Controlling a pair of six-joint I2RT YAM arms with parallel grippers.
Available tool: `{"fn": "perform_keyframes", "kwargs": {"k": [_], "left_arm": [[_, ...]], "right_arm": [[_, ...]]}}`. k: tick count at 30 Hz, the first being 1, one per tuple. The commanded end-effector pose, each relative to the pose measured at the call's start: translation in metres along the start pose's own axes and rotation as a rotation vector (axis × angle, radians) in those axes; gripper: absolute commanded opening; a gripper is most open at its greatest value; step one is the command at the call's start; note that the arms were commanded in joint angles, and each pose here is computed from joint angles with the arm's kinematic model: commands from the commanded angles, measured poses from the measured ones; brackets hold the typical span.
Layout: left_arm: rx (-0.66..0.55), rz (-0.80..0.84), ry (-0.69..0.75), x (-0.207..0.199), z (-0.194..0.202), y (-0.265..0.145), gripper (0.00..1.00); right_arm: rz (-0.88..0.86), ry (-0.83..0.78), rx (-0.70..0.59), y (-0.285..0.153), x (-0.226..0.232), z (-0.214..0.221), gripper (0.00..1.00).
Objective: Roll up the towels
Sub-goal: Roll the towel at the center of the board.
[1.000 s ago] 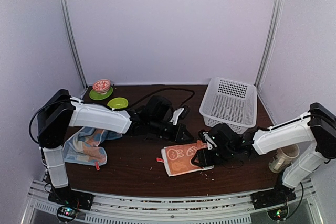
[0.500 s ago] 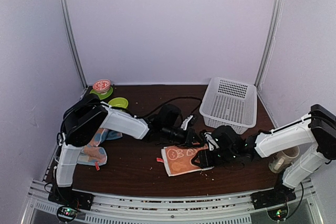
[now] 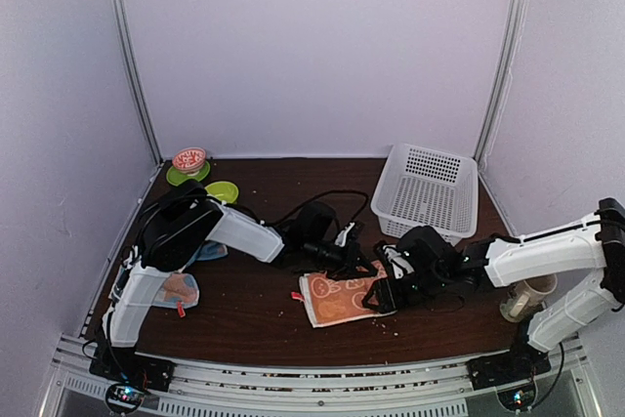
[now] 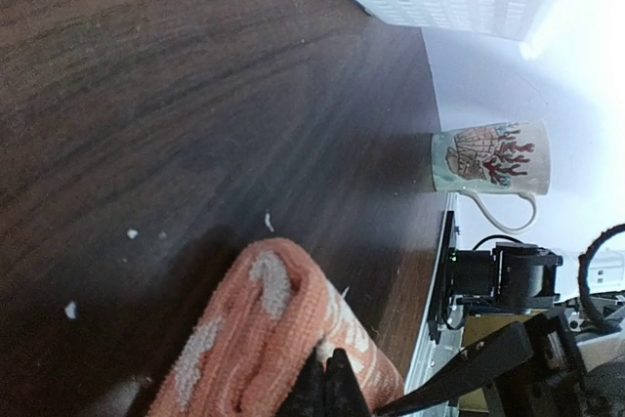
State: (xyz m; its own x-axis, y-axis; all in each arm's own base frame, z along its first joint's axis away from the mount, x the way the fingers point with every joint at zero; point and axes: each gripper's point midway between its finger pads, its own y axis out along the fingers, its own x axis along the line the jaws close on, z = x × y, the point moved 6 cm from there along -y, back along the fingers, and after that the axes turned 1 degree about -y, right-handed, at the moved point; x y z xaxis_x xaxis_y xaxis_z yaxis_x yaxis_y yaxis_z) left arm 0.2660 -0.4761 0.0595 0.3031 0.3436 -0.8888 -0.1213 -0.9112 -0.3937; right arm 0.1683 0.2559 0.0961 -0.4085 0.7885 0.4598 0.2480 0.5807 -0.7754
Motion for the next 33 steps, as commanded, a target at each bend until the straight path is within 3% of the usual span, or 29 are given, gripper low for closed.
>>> {"fn": "perform_keyframes", "kwargs": {"k": [1,8,22,27,33], "left_arm": [[-0.024,-0.005,-0.022,0.009,-0.007,0.001,0.0],[-0.034,-0.022,-0.021,0.01,-0.003,-0.004,0.0],[-0.032,-0.056,0.019,-0.001,-0.001,-0.016,0.0],[-0.034,-0.064,0.035,-0.005,-0.001,-0.02,0.0],[-0.041,-0.067,0.058,-0.014,-0.002,-0.026,0.0]], "right_arm": [[0.069,-0.012,-0.024,-0.031,-0.001,-0.005,0.61],[0.063,0.208,-0.162,-0.043,-0.034,-0.017,0.6],[-0.045,0.309,-0.05,0.001,-0.054,-0.013,0.5],[-0.059,0.318,0.017,0.012,-0.055,-0.003,0.38],[-0.035,0.262,0.084,0.017,-0.049,0.003,0.17]]}}
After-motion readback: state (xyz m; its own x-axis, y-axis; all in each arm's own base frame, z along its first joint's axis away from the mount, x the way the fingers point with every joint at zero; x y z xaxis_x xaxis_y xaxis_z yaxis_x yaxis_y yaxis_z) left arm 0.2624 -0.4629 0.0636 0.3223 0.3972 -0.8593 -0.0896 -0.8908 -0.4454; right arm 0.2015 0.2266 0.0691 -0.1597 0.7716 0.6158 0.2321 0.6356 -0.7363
